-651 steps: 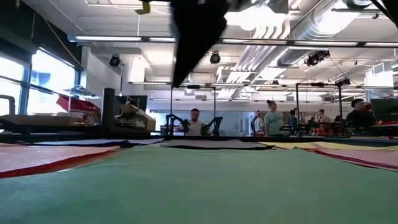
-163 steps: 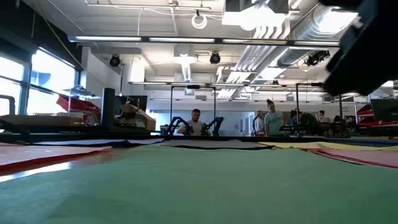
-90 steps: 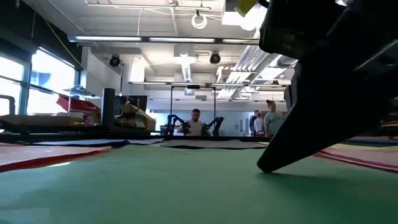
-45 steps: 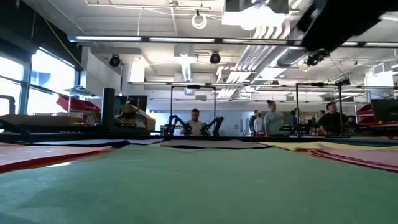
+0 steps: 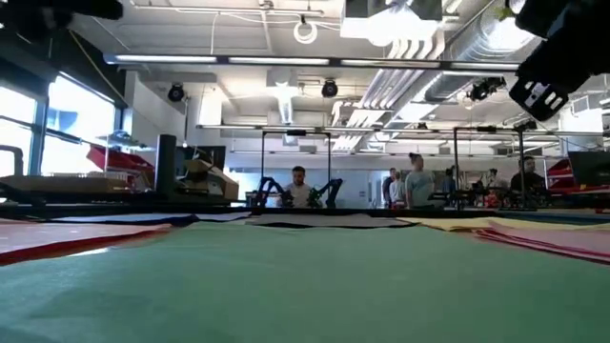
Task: Organize paper
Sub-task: Return to Home Position
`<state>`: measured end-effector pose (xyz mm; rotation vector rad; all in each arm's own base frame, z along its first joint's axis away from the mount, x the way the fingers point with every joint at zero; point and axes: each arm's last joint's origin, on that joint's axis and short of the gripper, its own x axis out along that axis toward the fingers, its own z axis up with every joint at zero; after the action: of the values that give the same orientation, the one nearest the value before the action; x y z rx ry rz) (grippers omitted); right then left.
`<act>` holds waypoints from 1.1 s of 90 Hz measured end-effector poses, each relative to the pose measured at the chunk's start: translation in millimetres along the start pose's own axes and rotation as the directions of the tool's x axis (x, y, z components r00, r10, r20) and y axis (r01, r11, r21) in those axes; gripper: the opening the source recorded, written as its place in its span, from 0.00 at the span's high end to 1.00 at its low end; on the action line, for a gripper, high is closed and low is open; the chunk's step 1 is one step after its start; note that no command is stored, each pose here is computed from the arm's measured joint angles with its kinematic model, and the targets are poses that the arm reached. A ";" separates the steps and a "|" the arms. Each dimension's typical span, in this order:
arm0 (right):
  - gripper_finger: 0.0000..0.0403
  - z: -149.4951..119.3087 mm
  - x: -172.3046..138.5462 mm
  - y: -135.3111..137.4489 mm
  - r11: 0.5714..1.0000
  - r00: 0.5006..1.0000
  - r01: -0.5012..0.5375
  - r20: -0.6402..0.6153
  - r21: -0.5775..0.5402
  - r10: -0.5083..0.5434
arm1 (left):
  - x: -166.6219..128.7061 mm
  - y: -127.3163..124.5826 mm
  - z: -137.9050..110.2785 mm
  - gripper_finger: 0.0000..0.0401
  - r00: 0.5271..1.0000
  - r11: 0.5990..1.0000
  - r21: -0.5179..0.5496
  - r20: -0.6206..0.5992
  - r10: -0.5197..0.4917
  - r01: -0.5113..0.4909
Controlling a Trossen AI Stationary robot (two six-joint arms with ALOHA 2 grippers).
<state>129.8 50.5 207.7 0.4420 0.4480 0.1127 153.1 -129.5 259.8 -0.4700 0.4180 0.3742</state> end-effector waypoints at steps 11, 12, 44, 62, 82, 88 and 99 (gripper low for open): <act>1.00 1.0 -15.4 -9.2 0.999 0.995 -0.007 0.096 -0.034 0.010 | 16.5 19.9 1.5 1.00 0.995 0.996 -0.011 0.035 -0.092 0.092; 1.00 1.1 -16.6 -9.8 0.999 0.995 -0.007 0.103 -0.039 0.011 | 17.8 21.7 2.1 1.00 0.994 0.995 -0.013 0.041 -0.100 0.100; 1.00 5.5 -48.4 -22.2 0.995 0.967 0.019 0.253 -0.097 0.007 | 28.4 68.2 18.6 1.00 0.984 0.993 0.029 0.137 -0.117 0.114; 1.00 3.9 -59.4 -27.6 0.993 0.953 0.051 0.302 -0.105 -0.017 | 22.8 86.2 26.3 1.00 0.974 0.989 0.029 0.169 -0.150 0.147; 1.00 2.3 -67.1 -30.6 0.993 0.941 0.060 0.337 -0.099 -0.023 | 25.6 107.3 27.5 1.00 0.971 0.987 0.008 0.178 -0.159 0.160; 1.00 2.4 -68.4 -30.8 0.993 0.937 0.061 0.348 -0.101 -0.022 | 25.4 111.6 30.3 1.00 0.969 0.987 0.016 0.187 -0.162 0.162; 1.00 2.6 -69.1 -31.1 0.992 0.935 0.066 0.354 -0.107 -0.024 | 24.2 118.2 35.9 1.00 0.964 0.984 0.051 0.200 -0.175 0.169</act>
<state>69.2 7.7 223.4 0.3262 0.0968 0.0135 132.9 -7.6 235.8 -0.4273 0.1816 0.2436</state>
